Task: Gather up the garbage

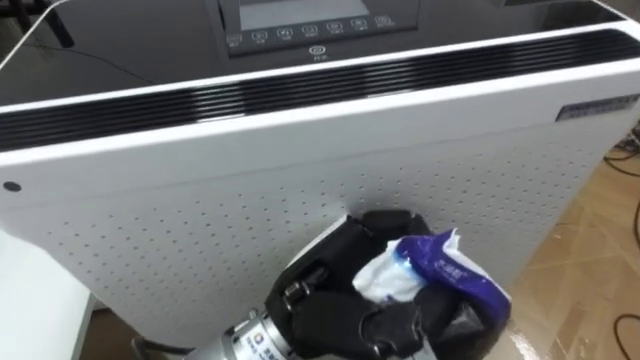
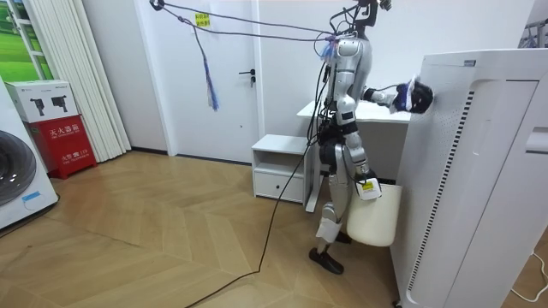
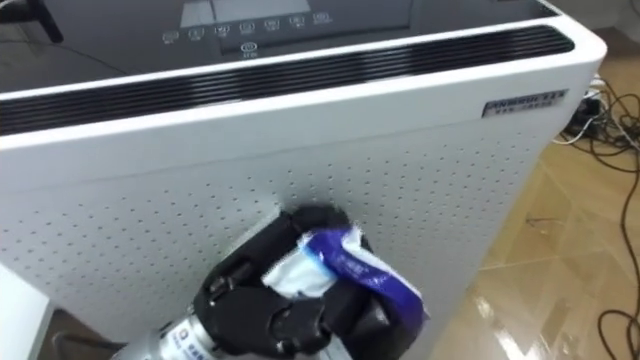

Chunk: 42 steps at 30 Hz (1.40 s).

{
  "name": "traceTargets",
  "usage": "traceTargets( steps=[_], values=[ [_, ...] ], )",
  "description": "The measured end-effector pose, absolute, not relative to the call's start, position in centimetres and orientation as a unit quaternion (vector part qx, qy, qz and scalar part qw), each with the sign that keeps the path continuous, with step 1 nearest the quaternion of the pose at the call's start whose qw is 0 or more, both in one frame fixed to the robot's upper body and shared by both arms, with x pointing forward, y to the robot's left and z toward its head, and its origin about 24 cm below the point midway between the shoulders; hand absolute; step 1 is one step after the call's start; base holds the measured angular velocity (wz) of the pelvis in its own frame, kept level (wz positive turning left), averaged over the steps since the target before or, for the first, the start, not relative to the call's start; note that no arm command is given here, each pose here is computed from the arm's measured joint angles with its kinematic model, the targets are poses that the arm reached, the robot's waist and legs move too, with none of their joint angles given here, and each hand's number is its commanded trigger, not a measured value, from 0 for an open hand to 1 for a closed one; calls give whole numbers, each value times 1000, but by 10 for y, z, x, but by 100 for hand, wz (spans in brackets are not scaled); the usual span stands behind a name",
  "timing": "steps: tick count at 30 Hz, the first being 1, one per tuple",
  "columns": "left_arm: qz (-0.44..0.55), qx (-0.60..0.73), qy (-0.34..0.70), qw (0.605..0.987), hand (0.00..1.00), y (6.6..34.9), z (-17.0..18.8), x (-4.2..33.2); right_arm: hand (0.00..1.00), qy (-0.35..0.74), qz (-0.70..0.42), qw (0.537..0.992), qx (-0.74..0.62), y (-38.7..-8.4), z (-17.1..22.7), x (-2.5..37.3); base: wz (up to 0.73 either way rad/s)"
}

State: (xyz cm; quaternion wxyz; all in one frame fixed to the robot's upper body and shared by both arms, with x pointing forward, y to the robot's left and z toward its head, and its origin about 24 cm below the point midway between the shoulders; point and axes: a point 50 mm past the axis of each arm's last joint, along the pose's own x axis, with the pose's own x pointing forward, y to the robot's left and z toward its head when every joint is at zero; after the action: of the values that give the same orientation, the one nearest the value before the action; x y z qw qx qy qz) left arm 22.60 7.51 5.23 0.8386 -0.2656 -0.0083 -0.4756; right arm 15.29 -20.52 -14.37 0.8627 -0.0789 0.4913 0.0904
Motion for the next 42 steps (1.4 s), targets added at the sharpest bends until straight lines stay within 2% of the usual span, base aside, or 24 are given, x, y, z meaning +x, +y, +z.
traceTargets(
  steps=[11, 20, 28, 42],
  values=[
    [-389, -242, 113, 882, 100, 92, -9, 227, 100, 461, 80, 881, -75, -200, -135, 175, -3],
    [-328, -179, 180, 910, 100, 110, -42, 226, 100, 438, 77, 893, -65, -194, -129, 191, -5],
    [-285, -155, 186, 927, 100, 117, -46, 228, 100, 428, 76, 898, -66, -194, -126, 196, 0],
    [-278, -103, 223, 929, 100, 123, -65, 219, 100, 422, 75, 901, -66, -193, -125, 198, 2]
  ],
)
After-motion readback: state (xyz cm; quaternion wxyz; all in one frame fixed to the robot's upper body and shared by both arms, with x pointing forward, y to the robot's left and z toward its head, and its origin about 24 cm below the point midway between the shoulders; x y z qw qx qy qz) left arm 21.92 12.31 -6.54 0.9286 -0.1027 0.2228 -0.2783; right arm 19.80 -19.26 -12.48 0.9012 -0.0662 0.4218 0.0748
